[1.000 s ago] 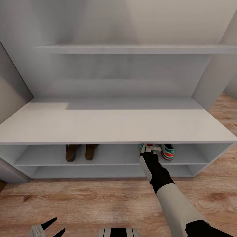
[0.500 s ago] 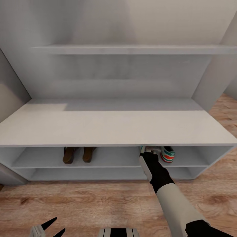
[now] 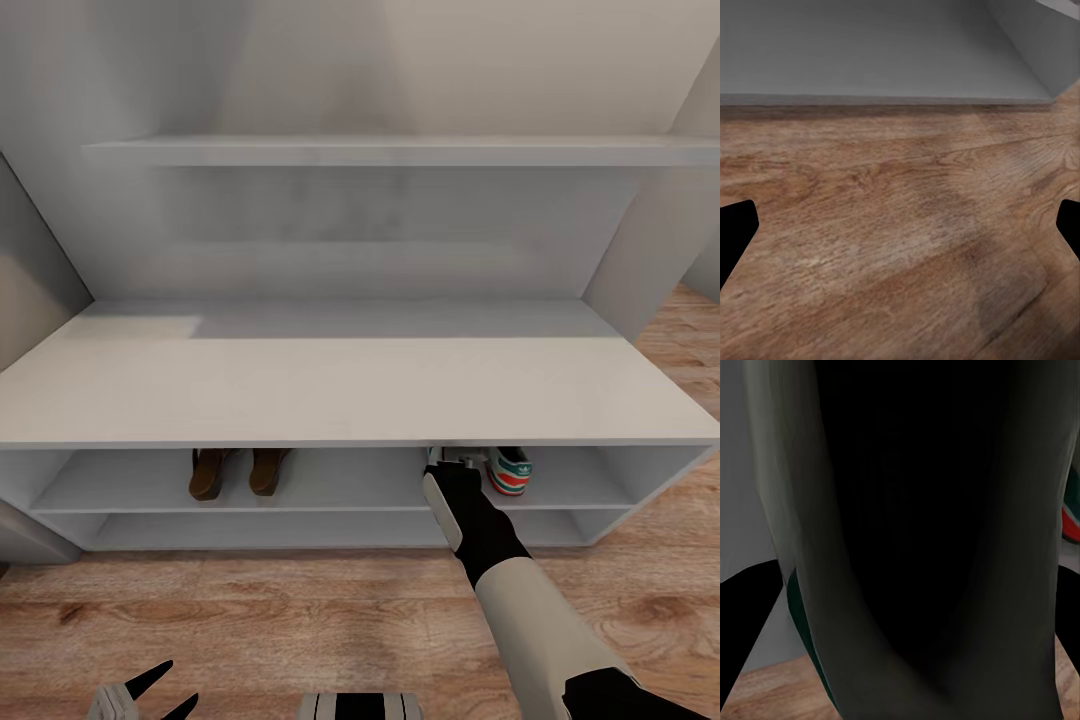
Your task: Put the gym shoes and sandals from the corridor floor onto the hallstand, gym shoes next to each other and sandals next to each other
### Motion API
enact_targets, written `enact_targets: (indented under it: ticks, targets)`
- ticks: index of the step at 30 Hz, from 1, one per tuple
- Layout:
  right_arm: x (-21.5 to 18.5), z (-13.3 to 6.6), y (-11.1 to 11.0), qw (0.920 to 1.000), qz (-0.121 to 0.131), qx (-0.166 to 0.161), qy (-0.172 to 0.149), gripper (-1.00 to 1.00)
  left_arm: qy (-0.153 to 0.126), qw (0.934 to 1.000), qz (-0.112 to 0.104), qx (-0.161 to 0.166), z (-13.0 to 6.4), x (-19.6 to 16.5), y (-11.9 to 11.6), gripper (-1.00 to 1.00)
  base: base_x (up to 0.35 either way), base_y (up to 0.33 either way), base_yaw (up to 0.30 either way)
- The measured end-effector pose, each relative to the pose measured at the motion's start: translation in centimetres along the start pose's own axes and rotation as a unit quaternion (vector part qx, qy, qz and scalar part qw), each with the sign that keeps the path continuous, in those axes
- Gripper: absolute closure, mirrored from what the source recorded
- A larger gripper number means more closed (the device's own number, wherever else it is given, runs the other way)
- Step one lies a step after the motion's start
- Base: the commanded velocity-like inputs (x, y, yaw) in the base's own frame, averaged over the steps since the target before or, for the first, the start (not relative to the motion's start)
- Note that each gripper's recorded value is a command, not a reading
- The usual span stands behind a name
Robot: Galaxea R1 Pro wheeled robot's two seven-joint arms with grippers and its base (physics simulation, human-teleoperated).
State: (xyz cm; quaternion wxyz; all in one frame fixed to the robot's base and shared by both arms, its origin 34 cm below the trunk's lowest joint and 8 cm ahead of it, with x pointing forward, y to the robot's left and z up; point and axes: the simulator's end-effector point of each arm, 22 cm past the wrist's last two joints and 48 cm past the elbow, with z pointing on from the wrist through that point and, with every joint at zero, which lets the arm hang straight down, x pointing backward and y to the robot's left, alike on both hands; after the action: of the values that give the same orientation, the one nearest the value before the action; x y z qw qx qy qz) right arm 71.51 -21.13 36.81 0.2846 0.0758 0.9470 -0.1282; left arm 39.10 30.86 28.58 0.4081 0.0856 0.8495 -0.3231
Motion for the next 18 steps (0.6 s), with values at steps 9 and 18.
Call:
enact_targets:
  ticks: [9,18]
  targets:
    - [0.01,0.01,-0.02,1.0000,0.001,0.000,0.000,-1.00,0.000,1.0000,0.000,0.000,0.00,0.00,0.00,-1.00,0.000,0.000,0.000]
    - [0.00,0.01,-0.02,1.0000,0.001,0.000,0.000,-1.00,0.000,1.0000,0.000,0.000,0.00,0.00,0.00,-1.00,0.000,0.000,0.000]
